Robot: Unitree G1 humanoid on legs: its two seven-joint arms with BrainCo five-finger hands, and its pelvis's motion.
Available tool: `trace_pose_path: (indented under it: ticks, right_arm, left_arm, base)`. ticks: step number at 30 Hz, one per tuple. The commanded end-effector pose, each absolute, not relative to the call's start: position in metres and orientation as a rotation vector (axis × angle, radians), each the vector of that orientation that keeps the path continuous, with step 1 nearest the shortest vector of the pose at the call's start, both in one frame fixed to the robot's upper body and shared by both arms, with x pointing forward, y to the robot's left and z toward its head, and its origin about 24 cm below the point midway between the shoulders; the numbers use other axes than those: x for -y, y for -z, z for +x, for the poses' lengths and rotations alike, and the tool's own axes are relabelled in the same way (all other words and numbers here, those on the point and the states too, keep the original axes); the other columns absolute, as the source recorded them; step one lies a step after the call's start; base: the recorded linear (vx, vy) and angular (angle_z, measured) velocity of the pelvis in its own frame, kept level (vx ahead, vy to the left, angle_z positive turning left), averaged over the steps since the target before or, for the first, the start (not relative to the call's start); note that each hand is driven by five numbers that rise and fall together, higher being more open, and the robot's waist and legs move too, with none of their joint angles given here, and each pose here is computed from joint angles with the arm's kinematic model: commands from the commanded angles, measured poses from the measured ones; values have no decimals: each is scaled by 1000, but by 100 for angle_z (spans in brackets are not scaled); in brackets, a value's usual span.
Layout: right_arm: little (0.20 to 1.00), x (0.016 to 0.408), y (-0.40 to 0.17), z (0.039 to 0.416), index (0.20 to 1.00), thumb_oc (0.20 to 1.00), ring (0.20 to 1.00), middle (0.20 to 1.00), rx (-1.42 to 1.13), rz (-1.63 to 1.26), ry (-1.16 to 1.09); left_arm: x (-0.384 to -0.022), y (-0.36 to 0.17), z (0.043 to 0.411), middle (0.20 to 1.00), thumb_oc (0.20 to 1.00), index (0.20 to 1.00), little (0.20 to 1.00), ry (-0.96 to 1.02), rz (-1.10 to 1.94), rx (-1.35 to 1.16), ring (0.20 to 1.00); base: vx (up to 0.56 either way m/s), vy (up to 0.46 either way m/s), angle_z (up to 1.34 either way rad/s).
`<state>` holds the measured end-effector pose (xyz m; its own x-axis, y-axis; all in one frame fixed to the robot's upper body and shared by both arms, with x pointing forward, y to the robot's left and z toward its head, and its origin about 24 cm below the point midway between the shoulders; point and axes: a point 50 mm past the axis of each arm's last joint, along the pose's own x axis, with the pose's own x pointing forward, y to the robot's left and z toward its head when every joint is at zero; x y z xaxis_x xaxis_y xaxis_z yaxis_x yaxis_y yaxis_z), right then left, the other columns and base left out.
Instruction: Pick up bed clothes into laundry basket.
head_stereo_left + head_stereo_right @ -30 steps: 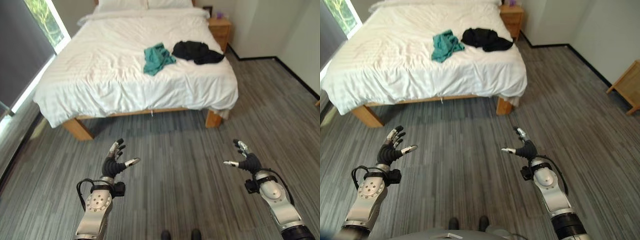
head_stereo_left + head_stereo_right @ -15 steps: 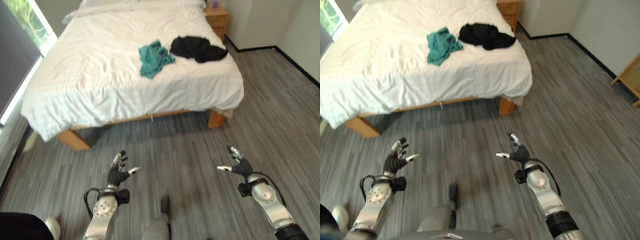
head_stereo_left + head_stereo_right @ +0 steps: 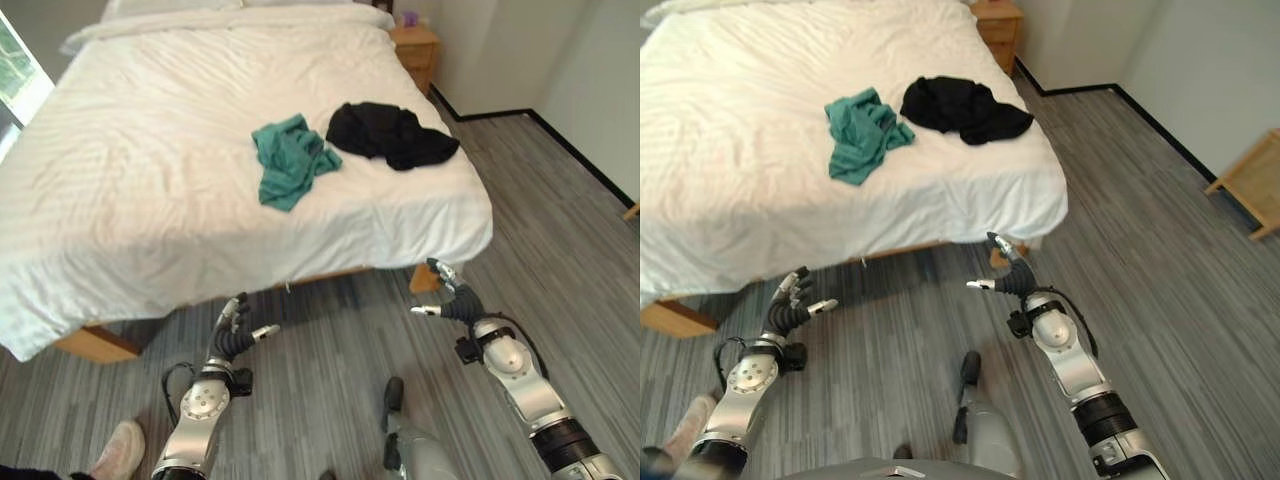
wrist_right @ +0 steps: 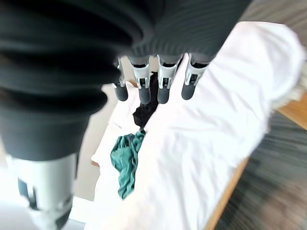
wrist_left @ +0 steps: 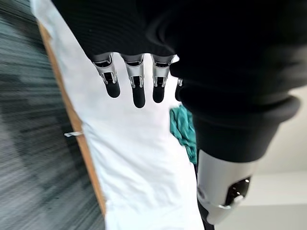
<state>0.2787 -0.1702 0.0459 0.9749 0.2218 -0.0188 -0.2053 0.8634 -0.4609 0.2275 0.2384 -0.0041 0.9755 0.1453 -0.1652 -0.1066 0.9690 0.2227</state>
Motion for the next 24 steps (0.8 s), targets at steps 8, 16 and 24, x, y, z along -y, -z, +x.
trace_pose_path:
  ticks: [8,16,24]
  right_arm:
    - [1000,193,-92,300,1000,1000,1000,1000,230,-683,-58]
    - [1000,168,-156,336,1000,1000,1000,1000,496,-972,-15]
    - [1000,146,-201,382,1000,1000,1000,1000,547,-1134,46]
  left_arm:
    - [-240,-38,247,1000,1000,1000,1000,-168,182,38,1000]
    - [-245,-24,238,1000,1000,1000,1000,-200,173,-13,1000]
    - [-262,-37,243,1000,1000,1000,1000,-159,265,2,1000]
  base:
    - [336,-51,-3]
    - [332,250,-52]
    - [198,104,3]
